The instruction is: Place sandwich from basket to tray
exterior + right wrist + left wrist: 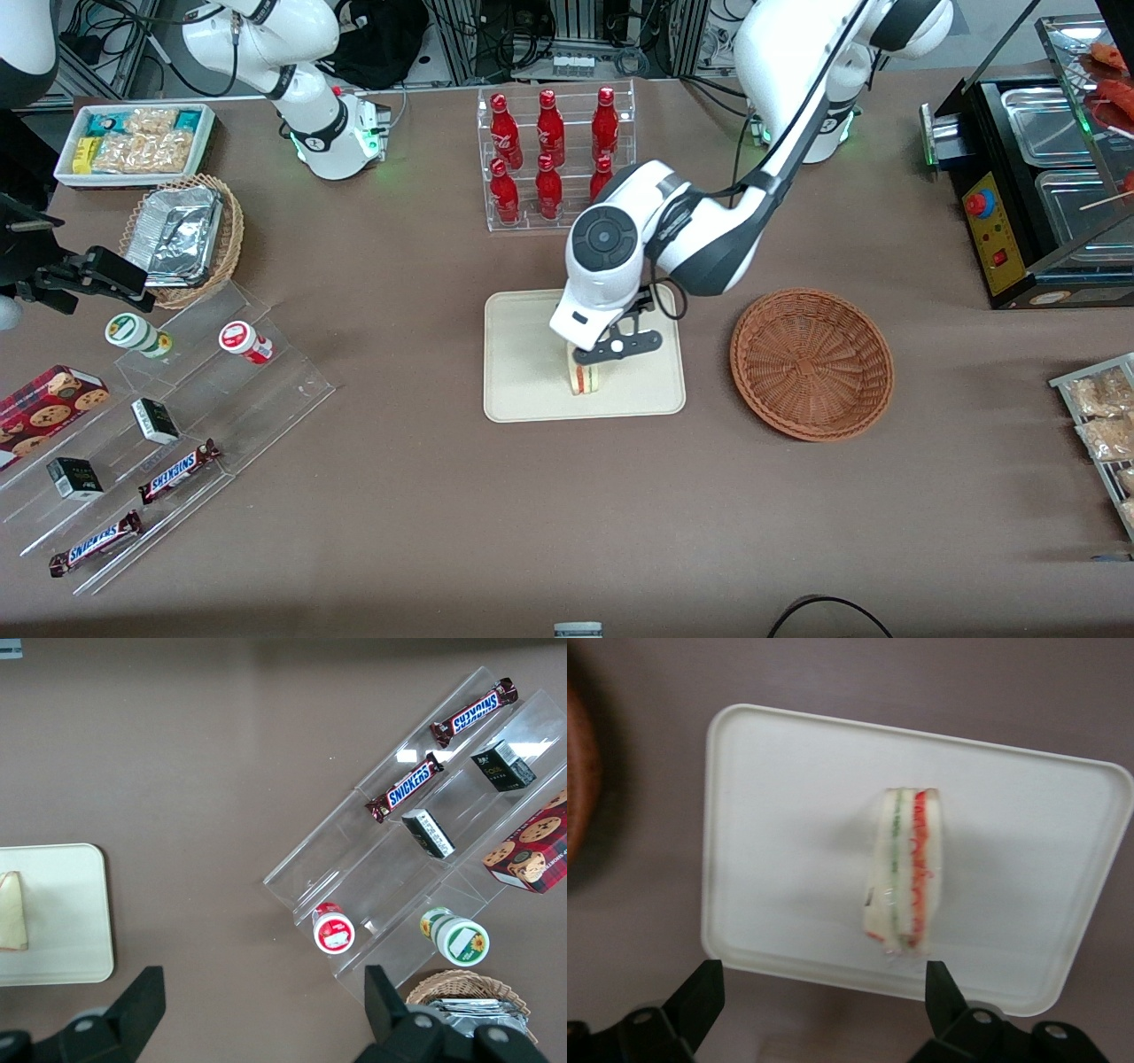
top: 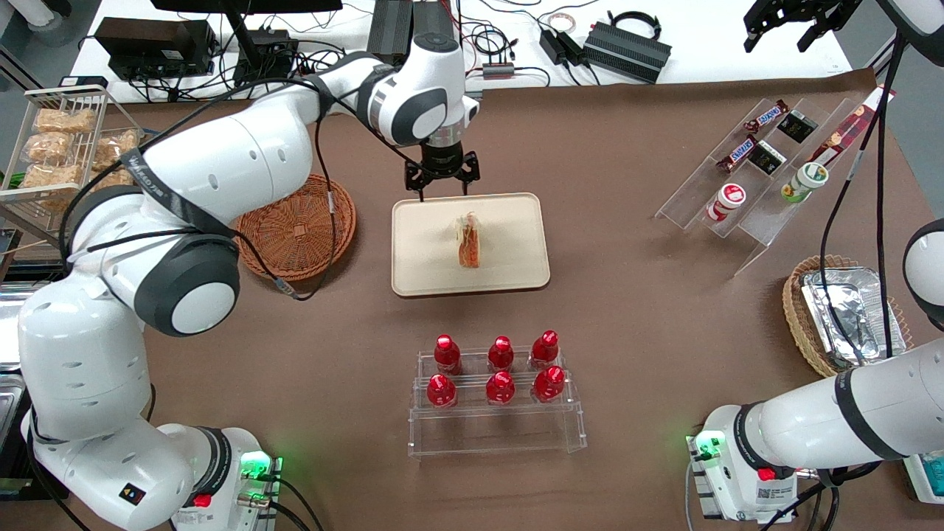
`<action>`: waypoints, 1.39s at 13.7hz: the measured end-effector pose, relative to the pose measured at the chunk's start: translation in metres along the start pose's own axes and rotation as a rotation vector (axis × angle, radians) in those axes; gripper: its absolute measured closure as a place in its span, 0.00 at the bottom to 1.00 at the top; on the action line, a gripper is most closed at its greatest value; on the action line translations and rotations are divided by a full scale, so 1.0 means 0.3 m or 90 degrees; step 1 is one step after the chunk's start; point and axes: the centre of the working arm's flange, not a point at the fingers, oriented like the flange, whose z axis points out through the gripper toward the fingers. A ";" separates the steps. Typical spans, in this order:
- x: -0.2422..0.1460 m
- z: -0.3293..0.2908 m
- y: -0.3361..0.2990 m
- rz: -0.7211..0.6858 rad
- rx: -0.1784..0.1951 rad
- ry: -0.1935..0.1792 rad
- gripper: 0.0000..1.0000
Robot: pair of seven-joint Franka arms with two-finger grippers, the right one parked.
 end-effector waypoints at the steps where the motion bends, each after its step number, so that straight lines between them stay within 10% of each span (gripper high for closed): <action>1: 0.023 -0.008 -0.035 -0.012 0.015 -0.001 0.00; 6: 0.216 -0.050 -0.278 -0.024 0.049 -0.007 0.00; 19: 0.306 -0.358 -1.113 0.119 0.027 -0.074 0.00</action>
